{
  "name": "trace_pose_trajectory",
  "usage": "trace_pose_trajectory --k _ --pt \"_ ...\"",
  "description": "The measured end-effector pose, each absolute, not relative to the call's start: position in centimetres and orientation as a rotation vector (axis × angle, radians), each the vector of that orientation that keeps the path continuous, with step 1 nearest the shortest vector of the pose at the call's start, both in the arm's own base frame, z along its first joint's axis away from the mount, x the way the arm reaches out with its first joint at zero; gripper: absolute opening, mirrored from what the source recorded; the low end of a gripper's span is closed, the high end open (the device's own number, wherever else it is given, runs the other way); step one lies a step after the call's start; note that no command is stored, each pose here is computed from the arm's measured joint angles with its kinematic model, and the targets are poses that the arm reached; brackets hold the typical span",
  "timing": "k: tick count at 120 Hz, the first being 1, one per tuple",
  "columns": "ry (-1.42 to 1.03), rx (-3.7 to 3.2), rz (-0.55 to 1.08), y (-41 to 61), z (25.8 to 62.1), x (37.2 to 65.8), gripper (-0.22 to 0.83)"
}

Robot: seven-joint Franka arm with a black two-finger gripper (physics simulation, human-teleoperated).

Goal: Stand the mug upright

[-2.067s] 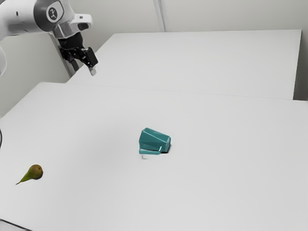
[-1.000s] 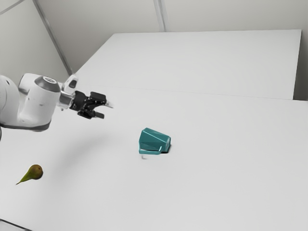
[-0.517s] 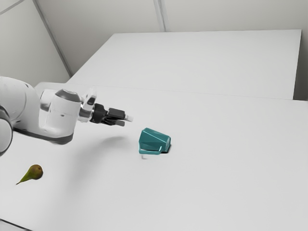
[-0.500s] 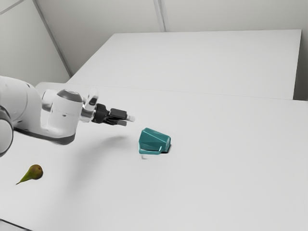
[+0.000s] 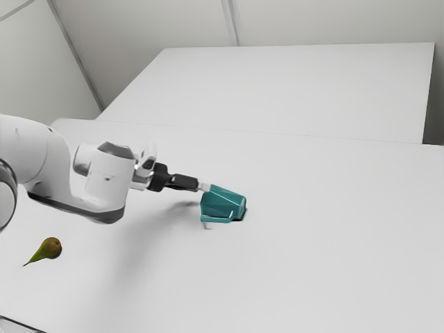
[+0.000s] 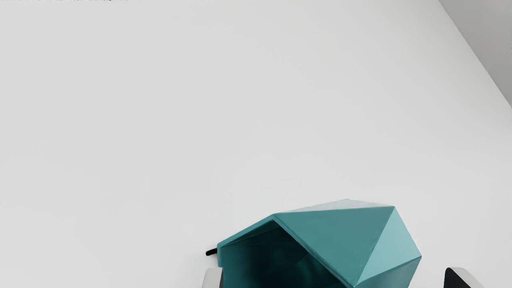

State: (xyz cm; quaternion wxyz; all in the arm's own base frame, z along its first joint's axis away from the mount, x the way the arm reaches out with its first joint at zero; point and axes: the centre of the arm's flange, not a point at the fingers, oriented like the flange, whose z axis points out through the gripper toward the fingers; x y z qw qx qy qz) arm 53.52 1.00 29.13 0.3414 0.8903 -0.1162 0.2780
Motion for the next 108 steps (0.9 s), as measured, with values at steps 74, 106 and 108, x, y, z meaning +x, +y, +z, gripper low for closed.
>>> trace_pose_trajectory --k 74,106,108 --pt "-0.413 2.313 0.745 -4.7 27.8 52.4 0.46" --pt "-0.446 2.306 0.782 -5.9 29.1 52.4 0.33" --pt "-0.447 2.305 0.783 -6.0 29.1 52.4 0.33"
